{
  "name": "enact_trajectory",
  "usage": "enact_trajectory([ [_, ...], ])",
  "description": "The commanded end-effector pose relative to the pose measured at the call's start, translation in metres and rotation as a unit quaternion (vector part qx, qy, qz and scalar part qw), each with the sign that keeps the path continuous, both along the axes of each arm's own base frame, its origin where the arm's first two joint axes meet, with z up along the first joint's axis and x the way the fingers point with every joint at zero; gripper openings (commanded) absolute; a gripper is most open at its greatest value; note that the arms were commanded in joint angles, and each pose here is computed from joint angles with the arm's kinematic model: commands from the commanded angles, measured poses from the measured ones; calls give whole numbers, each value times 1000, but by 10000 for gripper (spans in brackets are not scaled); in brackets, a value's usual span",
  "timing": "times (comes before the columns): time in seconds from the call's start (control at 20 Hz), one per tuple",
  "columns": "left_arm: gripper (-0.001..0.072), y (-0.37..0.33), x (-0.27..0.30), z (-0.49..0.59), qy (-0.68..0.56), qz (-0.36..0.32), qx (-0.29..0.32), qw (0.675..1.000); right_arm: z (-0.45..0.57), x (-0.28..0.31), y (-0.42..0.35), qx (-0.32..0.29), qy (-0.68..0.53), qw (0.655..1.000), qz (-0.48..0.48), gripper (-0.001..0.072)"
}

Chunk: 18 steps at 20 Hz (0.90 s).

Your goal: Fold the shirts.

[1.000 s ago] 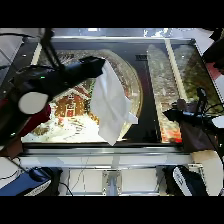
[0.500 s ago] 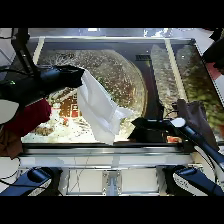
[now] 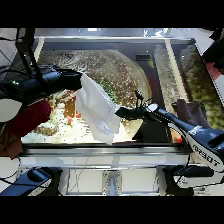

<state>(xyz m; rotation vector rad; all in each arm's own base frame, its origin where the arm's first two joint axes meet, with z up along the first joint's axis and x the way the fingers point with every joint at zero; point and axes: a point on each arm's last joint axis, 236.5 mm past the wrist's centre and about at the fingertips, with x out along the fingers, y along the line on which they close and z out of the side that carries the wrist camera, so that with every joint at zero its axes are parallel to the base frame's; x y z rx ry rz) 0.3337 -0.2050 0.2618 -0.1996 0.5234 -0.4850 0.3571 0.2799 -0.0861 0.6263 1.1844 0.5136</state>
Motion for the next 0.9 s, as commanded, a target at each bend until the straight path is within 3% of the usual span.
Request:
enact_trajectory([
  [0.0,16,4,5,-6,-1,7,18,1000,-10,6,3,-18,1,1000,12,466],
  [0.05,16,4,6,-6,-1,7,19,1000,-14,4,1,-26,7,1000,13,395],
  [0.15,16,5,7,-7,-2,8,22,1000,-14,4,-1,-31,5,999,16,28],
  [0.3,16,41,23,1,-58,51,106,991,13,9,4,-31,-32,998,47,13],
  [0.4,15,90,33,20,-94,122,144,978,58,11,5,-46,-89,990,102,13],
  [0.6,15,174,5,62,-119,235,111,958,186,-18,-32,-94,-185,962,177,13],
  [0.75,14,213,-43,92,-149,282,94,943,291,-54,-82,-146,-281,937,151,13],
  [0.85,14,220,-71,109,-174,289,77,938,364,-86,-103,-145,-362,914,111,13],
])
